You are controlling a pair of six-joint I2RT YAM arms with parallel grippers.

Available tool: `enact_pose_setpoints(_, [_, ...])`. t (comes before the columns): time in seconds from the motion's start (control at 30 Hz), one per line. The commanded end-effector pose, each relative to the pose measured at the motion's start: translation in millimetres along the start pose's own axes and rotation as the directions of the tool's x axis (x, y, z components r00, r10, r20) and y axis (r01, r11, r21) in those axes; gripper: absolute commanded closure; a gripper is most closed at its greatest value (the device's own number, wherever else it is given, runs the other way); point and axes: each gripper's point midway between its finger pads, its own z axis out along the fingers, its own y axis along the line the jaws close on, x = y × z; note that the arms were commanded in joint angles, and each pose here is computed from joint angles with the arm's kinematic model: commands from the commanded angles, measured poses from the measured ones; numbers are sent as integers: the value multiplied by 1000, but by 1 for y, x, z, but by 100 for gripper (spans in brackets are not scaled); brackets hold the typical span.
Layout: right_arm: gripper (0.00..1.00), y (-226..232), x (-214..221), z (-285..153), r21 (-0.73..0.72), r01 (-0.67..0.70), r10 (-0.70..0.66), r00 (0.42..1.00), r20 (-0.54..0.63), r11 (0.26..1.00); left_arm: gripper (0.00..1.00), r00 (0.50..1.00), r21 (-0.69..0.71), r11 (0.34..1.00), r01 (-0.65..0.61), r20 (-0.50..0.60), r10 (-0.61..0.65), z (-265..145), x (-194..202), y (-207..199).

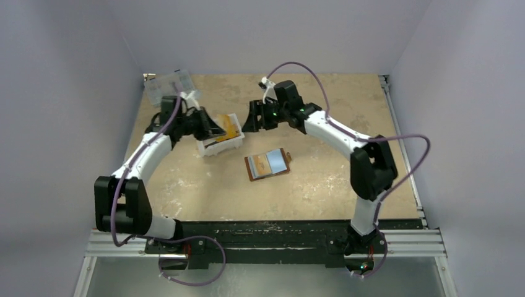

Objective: Put the credit cards into the card holder
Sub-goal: Insert the credit card into the card holder.

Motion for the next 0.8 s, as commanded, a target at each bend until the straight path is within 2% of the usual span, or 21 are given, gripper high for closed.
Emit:
enact_pose_setpoints(0.0, [38, -54, 78, -38, 130, 170, -143, 970, -194, 977, 100, 980, 258, 957, -131, -110, 164, 20, 68, -91])
enact_pose_setpoints(0.07, [57, -64, 94, -43, 104, 107, -86, 978, -188, 989, 100, 976, 303, 945, -127, -132, 174, 34, 95, -106])
enact_pose_setpoints(0.17, [67, -70, 106, -47, 33, -1, 5, 992, -125, 999, 100, 963, 313, 943, -115, -199, 183, 58, 132, -115])
enact_pose_setpoints(0.27, [87, -84, 124, -41, 34, -53, 57, 991, -121, 998, 100, 953, 263, 961, -88, -259, 158, 77, 162, -105])
enact_pose_setpoints(0.33, [95, -89, 123, -39, 31, -78, 80, 994, -77, 996, 100, 956, 219, 974, -52, -270, 111, 86, 170, -93])
enact_pose_setpoints(0.47, [99, -109, 133, -43, 84, -135, 139, 989, -45, 987, 100, 968, 148, 989, -1, -246, 37, 95, 175, -78])
enact_pose_setpoints(0.63, [100, -131, 153, -45, 174, -249, 252, 968, 5, 953, 100, 954, 47, 991, 123, -281, -105, 110, 191, -58])
enact_pose_setpoints(0.77, [100, -139, 166, -46, 197, -283, 285, 958, 20, 939, 100, 953, -58, 990, 127, -268, -138, 112, 193, -41])
